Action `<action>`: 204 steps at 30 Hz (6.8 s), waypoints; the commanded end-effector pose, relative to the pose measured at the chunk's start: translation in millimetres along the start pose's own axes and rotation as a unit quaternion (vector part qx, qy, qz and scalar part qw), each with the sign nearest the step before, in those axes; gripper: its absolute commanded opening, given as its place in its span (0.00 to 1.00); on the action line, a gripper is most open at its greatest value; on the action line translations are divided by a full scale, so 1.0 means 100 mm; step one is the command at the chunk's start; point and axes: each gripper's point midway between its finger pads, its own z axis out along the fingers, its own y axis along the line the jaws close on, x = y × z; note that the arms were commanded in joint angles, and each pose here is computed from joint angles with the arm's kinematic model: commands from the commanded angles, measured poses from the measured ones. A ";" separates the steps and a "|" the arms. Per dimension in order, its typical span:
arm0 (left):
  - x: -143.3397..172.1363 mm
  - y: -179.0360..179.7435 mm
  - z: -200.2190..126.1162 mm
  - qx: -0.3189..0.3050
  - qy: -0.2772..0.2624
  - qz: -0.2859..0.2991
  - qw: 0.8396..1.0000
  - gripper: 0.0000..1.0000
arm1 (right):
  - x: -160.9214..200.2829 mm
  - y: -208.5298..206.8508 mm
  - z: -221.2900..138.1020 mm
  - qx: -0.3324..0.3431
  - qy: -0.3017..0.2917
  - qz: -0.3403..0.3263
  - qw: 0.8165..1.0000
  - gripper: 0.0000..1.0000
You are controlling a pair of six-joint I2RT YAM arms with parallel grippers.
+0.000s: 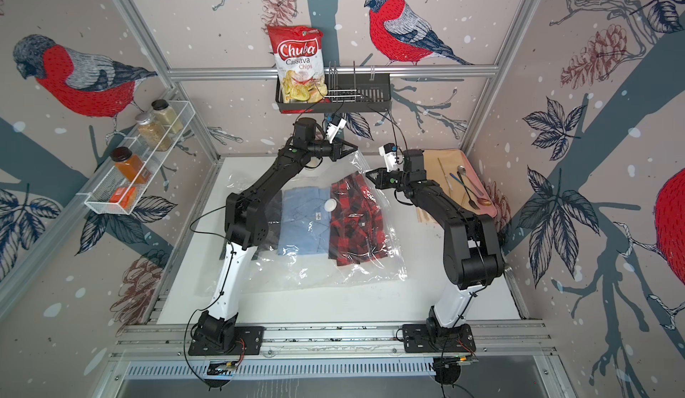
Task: Place the folded shirt into the vacuum bag
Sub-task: Close the vacuum bag at the center of the board.
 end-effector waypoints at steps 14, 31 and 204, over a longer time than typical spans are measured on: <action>-0.49 0.32 -0.16 -0.081 -0.092 0.038 0.992 0.00 | 0.74 -0.19 -0.18 0.090 0.096 0.087 0.987 0.00; -0.49 0.43 -0.18 -0.105 -0.105 0.021 0.989 0.00 | 1.17 -0.22 -0.40 0.138 0.122 0.139 0.973 0.00; 0.15 0.97 -0.95 0.001 -0.087 -0.068 0.994 0.00 | 2.15 -0.32 -0.33 0.206 0.226 0.134 0.943 0.07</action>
